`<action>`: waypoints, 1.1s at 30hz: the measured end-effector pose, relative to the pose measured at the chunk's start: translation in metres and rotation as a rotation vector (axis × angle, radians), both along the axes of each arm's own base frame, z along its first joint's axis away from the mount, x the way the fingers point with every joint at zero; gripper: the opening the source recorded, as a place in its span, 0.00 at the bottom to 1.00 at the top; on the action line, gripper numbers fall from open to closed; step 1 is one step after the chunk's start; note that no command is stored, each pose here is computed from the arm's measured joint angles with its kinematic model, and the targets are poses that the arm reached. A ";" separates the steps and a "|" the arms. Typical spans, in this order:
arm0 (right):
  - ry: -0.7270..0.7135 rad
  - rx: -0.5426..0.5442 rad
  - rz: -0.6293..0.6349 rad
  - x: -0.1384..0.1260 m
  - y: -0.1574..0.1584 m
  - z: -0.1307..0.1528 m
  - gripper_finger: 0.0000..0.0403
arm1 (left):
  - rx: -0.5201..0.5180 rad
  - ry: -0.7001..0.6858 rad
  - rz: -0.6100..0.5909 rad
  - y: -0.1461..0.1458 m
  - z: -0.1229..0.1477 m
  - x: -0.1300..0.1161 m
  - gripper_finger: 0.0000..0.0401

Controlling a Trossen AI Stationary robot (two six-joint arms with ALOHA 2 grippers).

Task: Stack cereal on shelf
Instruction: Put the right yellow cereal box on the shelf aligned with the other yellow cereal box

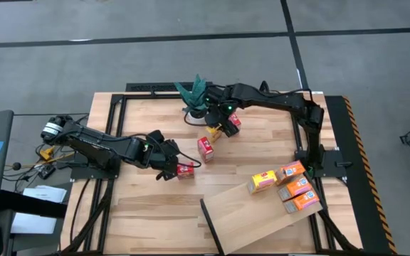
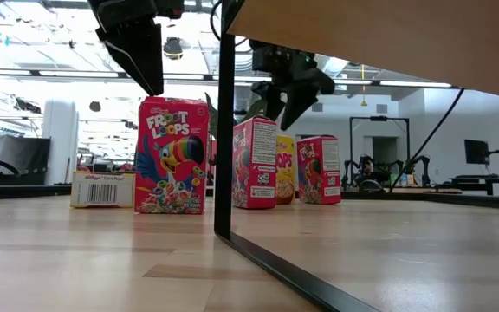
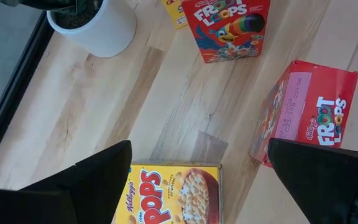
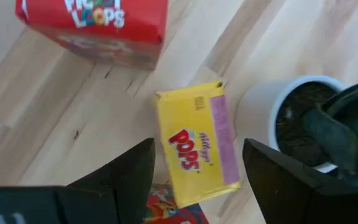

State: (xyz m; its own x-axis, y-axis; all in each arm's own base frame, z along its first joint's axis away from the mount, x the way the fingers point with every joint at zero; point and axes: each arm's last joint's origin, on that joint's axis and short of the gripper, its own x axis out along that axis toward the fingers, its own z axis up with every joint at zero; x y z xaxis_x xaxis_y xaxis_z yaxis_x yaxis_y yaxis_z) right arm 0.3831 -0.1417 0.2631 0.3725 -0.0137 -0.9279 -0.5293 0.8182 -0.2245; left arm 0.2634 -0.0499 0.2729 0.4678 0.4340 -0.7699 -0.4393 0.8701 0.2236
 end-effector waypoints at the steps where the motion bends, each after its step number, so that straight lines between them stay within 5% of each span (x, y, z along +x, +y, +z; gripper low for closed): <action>1: 0.010 -0.015 -0.006 0.000 0.000 -0.003 0.67 | 0.000 0.000 0.000 0.000 0.000 0.000 0.92; 19: 0.056 -0.036 -0.002 0.003 -0.005 -0.023 0.65 | -0.060 0.007 0.023 0.000 -0.023 -0.004 0.92; 33: 0.108 -0.031 -0.031 -0.001 -0.003 -0.014 0.30 | -0.054 -0.004 -0.021 -0.002 -0.017 0.000 0.92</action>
